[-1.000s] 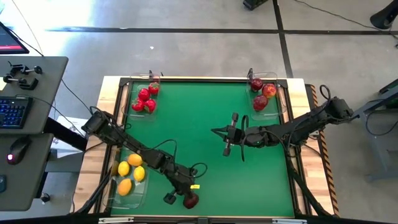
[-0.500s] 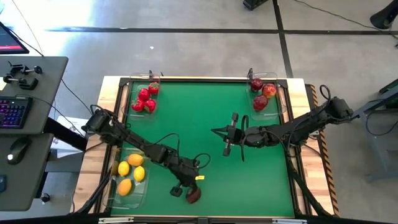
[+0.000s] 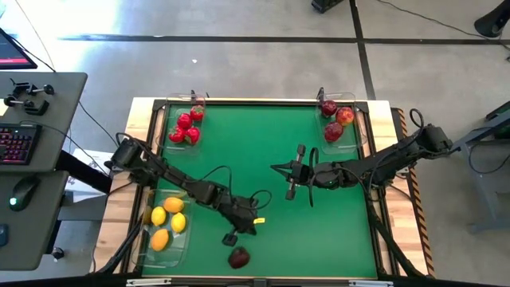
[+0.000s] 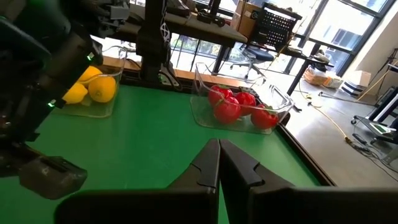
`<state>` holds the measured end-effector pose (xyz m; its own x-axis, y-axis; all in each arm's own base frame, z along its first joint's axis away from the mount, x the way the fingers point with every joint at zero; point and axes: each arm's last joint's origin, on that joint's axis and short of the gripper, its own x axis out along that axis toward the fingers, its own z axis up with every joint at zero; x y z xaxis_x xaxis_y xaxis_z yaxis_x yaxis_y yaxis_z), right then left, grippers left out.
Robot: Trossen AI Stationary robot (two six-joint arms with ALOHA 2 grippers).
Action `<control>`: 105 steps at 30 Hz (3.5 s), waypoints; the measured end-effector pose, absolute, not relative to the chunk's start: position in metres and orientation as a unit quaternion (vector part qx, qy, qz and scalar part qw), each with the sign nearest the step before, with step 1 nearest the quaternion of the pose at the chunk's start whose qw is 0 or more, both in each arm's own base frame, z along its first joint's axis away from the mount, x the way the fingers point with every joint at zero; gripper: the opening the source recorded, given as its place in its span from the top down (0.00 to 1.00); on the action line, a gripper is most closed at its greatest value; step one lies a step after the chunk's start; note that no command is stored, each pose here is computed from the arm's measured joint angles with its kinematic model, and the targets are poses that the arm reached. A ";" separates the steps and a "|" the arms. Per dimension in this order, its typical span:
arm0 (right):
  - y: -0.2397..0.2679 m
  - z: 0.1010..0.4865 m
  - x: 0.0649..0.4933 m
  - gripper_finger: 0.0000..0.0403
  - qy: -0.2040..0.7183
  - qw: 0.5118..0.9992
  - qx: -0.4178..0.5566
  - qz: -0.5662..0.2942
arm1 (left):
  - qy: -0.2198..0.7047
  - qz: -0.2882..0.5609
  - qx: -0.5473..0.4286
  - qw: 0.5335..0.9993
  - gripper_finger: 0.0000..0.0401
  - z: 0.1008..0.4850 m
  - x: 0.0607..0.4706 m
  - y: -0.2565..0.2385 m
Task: Sort produce into baskets
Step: Put the apple into the top right bin
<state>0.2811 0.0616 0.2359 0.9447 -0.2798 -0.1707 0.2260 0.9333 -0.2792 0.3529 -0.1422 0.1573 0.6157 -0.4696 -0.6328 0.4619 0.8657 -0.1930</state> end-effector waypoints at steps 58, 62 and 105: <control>0.062 0.235 0.281 1.00 0.108 0.977 -0.132 -0.129 | 0.303 -0.389 -0.022 0.870 1.00 0.141 0.353 -0.168; 0.062 0.235 0.281 1.00 0.109 0.977 -0.132 -0.129 | 0.300 -0.402 -0.016 0.865 1.00 0.139 0.360 -0.170; 0.067 0.214 0.292 0.69 0.164 0.979 -0.076 -0.095 | 0.168 -0.282 0.009 0.945 1.00 0.186 0.304 -0.103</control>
<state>0.2923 0.0673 0.2145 0.9282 -0.2111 -0.3064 0.1614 0.9704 -0.1796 0.3041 -0.1028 0.1862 0.7849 -0.5296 -0.3216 0.5355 0.8409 -0.0778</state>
